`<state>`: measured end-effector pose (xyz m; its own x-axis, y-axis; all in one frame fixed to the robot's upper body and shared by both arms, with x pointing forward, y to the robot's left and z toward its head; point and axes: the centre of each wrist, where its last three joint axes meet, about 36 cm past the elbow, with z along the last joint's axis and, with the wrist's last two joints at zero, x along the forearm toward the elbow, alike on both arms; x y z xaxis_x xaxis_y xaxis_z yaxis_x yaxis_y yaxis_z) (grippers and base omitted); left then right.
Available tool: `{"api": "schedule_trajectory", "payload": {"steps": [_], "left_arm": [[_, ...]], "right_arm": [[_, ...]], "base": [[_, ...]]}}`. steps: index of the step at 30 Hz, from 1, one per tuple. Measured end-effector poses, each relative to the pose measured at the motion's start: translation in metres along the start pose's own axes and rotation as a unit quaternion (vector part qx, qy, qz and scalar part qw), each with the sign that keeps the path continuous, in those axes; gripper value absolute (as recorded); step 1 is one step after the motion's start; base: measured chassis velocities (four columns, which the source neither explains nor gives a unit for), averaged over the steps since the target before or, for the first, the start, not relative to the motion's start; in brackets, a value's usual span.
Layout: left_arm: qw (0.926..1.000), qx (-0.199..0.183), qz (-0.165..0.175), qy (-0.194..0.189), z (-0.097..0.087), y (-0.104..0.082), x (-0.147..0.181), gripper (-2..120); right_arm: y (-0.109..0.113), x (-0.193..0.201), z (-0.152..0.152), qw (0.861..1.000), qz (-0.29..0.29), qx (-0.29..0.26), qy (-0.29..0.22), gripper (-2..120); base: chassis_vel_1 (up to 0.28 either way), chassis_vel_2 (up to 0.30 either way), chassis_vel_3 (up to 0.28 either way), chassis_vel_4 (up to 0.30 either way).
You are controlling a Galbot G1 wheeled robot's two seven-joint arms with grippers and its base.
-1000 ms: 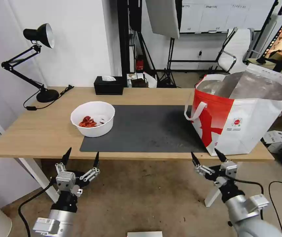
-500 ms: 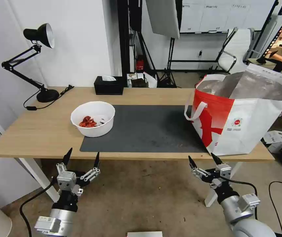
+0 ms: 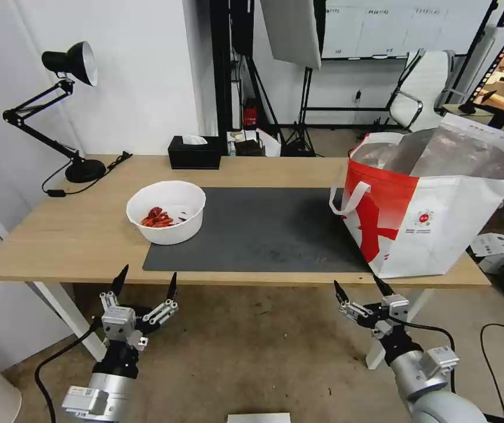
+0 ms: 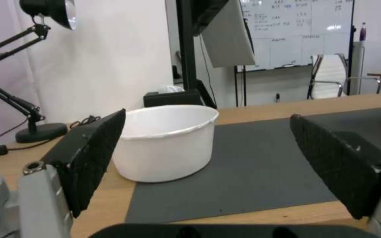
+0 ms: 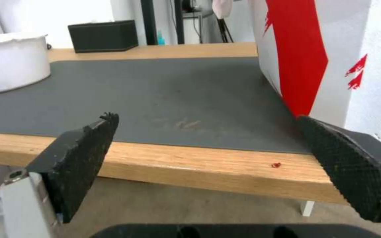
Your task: Pick up the trash from the table and place it into the takeout bag.
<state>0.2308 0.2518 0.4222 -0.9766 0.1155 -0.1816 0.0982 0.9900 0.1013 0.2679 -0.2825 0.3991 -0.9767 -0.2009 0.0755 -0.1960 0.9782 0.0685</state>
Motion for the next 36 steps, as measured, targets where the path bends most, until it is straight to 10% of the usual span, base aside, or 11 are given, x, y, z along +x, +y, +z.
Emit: {"api": "schedule_trajectory", "payload": {"steps": [22,36], "left_arm": [[1.0,0.007,-0.003,0.004,-0.005,0.006,-0.011,100],[0.9864,0.109,-0.01,0.123,-0.07,0.091,-0.14,100]], "right_arm": [[0.0,0.0,0.0,1.0,0.0,0.0,-0.001,100],[0.0,0.0,-0.001,1.0,-0.001,0.0,-0.001,100]], "base": [[0.0,0.0,0.0,0.0],[0.0,0.0,0.0,0.0]]}}
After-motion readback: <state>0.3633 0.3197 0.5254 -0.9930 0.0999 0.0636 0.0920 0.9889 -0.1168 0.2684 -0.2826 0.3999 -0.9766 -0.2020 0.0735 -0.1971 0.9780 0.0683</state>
